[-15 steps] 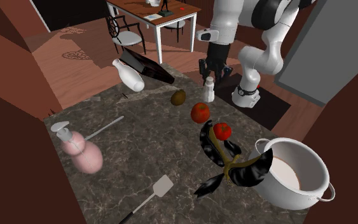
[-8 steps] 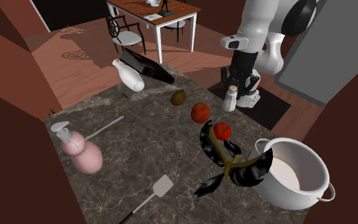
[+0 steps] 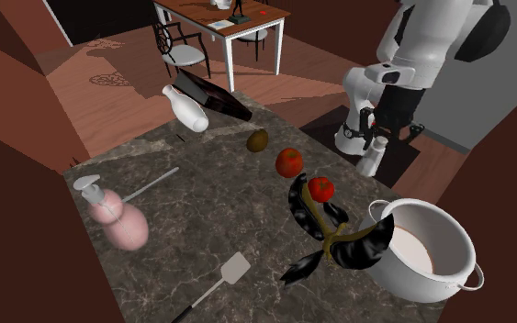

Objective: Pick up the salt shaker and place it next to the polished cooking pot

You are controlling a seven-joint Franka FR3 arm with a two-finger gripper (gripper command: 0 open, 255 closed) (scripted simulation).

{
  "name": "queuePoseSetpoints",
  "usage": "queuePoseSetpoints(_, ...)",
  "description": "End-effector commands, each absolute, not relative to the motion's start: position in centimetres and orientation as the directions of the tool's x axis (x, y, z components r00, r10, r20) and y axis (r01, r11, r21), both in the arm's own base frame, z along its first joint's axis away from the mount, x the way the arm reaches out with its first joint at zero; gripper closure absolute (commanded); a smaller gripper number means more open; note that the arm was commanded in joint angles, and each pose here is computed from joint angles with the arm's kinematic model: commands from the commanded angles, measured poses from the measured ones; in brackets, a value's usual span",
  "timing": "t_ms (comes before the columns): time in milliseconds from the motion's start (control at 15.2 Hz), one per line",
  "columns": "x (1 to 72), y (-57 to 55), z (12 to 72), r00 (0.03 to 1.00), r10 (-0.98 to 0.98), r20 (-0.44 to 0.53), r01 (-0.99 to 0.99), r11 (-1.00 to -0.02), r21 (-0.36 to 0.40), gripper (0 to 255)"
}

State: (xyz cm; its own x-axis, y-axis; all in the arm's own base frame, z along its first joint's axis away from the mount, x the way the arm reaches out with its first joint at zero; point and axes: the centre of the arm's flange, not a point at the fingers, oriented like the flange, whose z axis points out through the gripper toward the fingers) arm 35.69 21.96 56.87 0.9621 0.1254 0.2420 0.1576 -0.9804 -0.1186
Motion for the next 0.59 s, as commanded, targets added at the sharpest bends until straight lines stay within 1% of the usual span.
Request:
queuePoseSetpoints(0, 34.8, 24.3, 57.0, 0.962, 0.124, 0.242, 0.156, -0.981, -0.119, 255)
queuePoseSetpoints(528, 30.7, 34.1, 57.0, 0.962, 0.124, 0.242, 0.156, -0.981, -0.119, 255)
